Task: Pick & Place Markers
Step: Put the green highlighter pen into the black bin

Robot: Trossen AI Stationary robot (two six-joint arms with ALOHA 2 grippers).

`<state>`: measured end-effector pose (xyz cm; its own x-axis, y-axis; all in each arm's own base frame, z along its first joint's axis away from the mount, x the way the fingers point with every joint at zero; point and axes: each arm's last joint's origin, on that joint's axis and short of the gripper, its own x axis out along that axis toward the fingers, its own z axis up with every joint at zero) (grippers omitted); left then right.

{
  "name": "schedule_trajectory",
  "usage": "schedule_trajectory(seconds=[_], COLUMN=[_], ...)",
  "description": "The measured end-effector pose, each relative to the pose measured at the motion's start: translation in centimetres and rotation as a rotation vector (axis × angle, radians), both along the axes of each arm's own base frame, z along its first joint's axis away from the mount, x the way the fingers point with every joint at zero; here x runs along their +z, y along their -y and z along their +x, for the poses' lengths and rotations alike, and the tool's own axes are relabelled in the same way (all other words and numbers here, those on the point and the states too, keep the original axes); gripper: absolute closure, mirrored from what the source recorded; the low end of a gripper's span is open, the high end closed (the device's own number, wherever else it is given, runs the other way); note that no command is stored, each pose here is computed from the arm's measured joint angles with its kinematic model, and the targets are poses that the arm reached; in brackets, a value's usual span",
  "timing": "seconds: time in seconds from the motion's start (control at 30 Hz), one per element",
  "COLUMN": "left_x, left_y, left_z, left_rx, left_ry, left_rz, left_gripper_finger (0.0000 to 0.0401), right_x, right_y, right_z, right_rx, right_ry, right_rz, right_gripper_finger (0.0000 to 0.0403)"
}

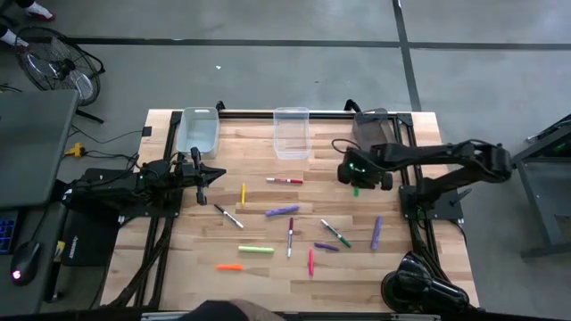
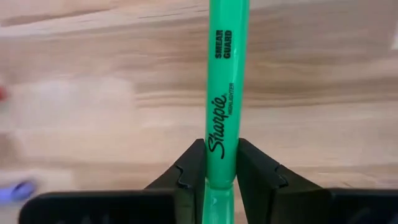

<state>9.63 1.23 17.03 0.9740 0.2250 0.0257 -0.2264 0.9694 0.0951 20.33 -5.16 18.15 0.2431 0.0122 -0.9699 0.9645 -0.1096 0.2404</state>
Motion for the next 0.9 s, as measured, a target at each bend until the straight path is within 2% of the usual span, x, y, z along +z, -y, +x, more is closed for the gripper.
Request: schedule_trajectory(seconds=[0.4, 0.6, 0.9], left_x=[0.0, 0.0, 0.0], left_y=[0.0, 0.0, 0.0], left_z=[0.0, 0.0, 0.0], left_rx=[0.0, 0.0, 0.0], left_ry=[0.0, 0.0, 0.0], left_rz=[0.0, 0.0, 0.0], left_gripper_finger=[0.04, 0.04, 0.04], right_x=[4.3, 6.0, 7.5], right_y=[1.2, 2.1, 3.3], right_z=[-1.6, -1.9, -2.1], right_rx=[0.191, 0.282, 0.337], right_ry=[0.268, 0.351, 0.268], right_rz=[-0.251, -0.46, -0.822], right_gripper_finger=[0.0336, 0.0338, 0.0335])
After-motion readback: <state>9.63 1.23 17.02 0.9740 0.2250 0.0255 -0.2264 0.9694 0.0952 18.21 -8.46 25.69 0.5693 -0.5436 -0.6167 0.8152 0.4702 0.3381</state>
